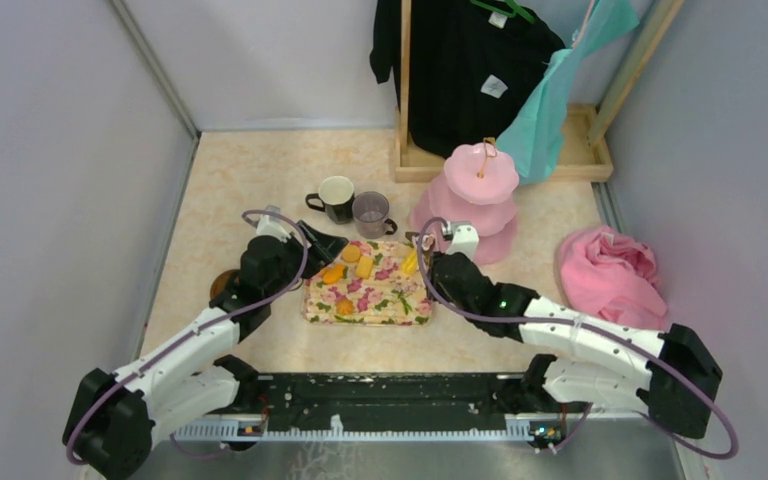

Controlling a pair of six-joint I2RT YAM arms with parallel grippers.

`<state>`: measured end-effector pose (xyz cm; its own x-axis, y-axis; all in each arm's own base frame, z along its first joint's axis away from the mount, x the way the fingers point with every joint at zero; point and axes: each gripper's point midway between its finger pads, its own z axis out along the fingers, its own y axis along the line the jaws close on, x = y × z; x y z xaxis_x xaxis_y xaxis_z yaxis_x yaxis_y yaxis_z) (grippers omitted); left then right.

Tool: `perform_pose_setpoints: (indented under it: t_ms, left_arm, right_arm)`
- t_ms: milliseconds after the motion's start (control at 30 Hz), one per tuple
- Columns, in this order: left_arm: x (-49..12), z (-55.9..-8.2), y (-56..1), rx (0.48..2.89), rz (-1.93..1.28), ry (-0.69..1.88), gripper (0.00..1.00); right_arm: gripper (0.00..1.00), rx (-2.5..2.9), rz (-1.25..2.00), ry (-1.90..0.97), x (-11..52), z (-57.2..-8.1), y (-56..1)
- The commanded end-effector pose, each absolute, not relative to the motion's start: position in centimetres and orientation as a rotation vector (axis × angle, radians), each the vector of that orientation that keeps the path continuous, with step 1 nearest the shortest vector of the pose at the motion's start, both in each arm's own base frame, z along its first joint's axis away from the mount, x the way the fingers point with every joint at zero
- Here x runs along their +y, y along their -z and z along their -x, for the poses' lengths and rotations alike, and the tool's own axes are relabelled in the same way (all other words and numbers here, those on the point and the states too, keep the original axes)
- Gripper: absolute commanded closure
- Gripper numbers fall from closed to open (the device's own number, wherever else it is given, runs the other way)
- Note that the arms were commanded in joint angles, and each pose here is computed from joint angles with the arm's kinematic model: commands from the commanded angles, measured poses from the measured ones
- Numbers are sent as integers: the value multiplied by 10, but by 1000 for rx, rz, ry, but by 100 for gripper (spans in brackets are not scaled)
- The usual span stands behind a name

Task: Serve the afternoon tea
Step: Pick up the desert from the tray, then place the desert on the desert table.

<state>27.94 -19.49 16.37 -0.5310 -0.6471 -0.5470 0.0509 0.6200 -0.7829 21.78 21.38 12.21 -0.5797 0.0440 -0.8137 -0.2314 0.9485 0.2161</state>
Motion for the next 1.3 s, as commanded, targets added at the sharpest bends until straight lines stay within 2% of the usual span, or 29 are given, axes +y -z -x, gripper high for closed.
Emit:
perform_pose_setpoints:
  t_ms: [0, 1267]
  left_arm:
    - [-198, -283, -172, 1914, 450, 994, 22]
    - [-199, -286, -168, 1926, 446, 976, 22]
  right_arm:
    - [100, 2076, 26, -419, 216, -244, -145]
    - [100, 2030, -187, -394, 205, -326, -89]
